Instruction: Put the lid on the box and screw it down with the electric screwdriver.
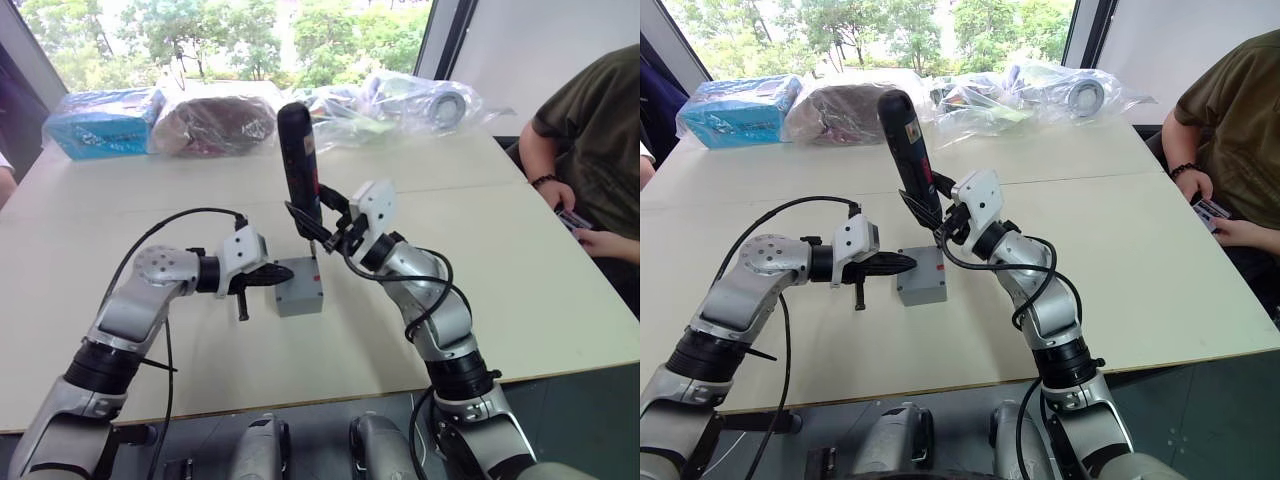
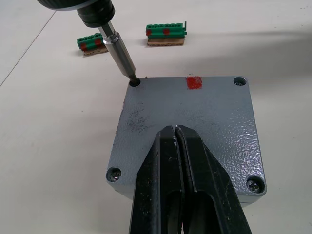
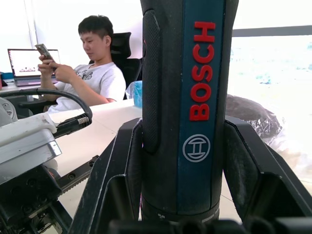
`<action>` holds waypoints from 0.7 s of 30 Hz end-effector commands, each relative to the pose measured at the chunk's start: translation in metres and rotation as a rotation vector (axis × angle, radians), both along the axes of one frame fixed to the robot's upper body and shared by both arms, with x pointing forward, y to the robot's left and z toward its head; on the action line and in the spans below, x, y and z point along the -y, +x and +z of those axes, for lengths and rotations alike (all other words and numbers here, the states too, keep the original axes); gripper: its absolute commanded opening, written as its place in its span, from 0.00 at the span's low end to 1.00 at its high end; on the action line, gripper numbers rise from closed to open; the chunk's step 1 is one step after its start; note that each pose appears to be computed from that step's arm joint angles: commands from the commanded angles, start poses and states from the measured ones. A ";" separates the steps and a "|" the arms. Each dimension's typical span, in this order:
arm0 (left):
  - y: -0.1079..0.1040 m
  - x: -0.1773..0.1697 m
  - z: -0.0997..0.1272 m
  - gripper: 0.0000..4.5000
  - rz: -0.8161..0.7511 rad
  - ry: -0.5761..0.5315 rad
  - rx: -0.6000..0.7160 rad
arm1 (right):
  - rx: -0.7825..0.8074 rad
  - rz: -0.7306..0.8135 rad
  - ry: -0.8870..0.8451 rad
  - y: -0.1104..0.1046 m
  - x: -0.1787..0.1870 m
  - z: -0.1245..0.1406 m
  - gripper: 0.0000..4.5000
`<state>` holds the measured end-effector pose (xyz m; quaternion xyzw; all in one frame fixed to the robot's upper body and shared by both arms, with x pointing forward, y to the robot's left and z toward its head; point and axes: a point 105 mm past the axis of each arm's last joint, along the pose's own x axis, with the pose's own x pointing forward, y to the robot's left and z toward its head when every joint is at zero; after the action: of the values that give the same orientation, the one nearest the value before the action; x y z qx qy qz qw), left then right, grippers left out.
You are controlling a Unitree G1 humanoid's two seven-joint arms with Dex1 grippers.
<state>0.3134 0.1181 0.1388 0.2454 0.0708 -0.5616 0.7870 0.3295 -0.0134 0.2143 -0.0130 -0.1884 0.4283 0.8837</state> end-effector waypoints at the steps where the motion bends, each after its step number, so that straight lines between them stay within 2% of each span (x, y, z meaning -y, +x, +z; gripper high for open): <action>1: 0.000 -0.006 -0.012 0.00 0.021 0.029 -0.051 | 0.078 0.014 0.053 -0.005 -0.002 0.026 0.41; 11: 0.000 -0.006 -0.012 0.00 0.020 0.032 -0.049 | 0.081 0.007 0.068 -0.004 0.000 0.028 0.41; 21: 0.000 -0.006 -0.012 0.00 0.020 0.033 -0.049 | 0.045 0.017 0.065 -0.008 -0.003 0.018 0.41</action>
<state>0.3137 0.1184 0.1388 0.2451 0.0717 -0.5628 0.7862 0.3300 -0.0130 0.2145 -0.0080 -0.1882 0.4244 0.8856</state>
